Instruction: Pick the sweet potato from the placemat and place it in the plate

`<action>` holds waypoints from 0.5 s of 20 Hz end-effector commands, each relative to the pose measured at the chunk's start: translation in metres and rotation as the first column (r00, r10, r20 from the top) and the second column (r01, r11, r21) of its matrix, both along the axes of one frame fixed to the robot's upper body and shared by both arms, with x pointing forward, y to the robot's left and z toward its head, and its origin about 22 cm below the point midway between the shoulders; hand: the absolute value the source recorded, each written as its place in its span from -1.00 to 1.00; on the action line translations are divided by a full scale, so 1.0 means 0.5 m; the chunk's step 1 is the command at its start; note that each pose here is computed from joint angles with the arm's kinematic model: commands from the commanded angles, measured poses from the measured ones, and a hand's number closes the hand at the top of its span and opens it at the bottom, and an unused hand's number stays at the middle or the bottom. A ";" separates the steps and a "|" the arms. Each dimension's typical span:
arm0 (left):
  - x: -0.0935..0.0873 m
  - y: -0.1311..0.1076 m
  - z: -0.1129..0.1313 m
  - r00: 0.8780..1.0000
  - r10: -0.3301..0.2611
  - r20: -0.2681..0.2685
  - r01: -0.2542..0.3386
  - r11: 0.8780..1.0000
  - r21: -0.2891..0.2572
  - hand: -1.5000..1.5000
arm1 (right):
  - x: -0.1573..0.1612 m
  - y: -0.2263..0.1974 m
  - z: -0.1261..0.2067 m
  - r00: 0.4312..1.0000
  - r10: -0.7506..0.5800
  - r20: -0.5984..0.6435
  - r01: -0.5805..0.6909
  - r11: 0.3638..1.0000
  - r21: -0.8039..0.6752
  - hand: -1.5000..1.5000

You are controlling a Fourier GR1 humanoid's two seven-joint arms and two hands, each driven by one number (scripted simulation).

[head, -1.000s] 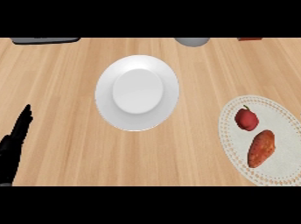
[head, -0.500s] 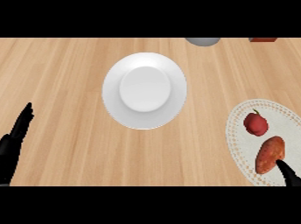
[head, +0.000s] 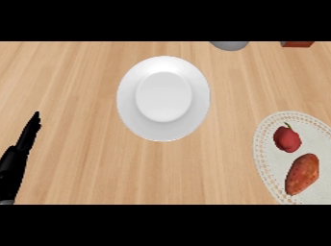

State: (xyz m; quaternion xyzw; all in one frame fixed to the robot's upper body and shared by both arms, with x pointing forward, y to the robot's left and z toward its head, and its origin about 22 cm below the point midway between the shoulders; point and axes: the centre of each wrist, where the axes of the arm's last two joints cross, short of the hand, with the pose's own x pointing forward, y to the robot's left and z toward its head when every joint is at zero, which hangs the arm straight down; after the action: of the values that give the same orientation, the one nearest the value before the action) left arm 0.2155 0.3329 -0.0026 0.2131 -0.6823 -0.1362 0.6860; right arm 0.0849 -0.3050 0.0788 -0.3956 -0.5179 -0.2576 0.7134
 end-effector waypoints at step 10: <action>0.030 -0.031 -0.025 1.000 0.013 0.008 -0.013 1.000 -0.009 0.00 | 0.122 -0.059 0.037 0.904 0.217 -0.368 -0.180 0.975 0.133 -1.00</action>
State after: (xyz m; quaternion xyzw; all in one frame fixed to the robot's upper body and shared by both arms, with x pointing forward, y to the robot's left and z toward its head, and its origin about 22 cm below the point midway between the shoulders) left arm 0.2236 0.3291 -0.0053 0.2092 -0.6816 -0.1317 0.6887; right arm 0.1256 -0.3266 0.0974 -0.3565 -0.4307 -0.1642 0.8127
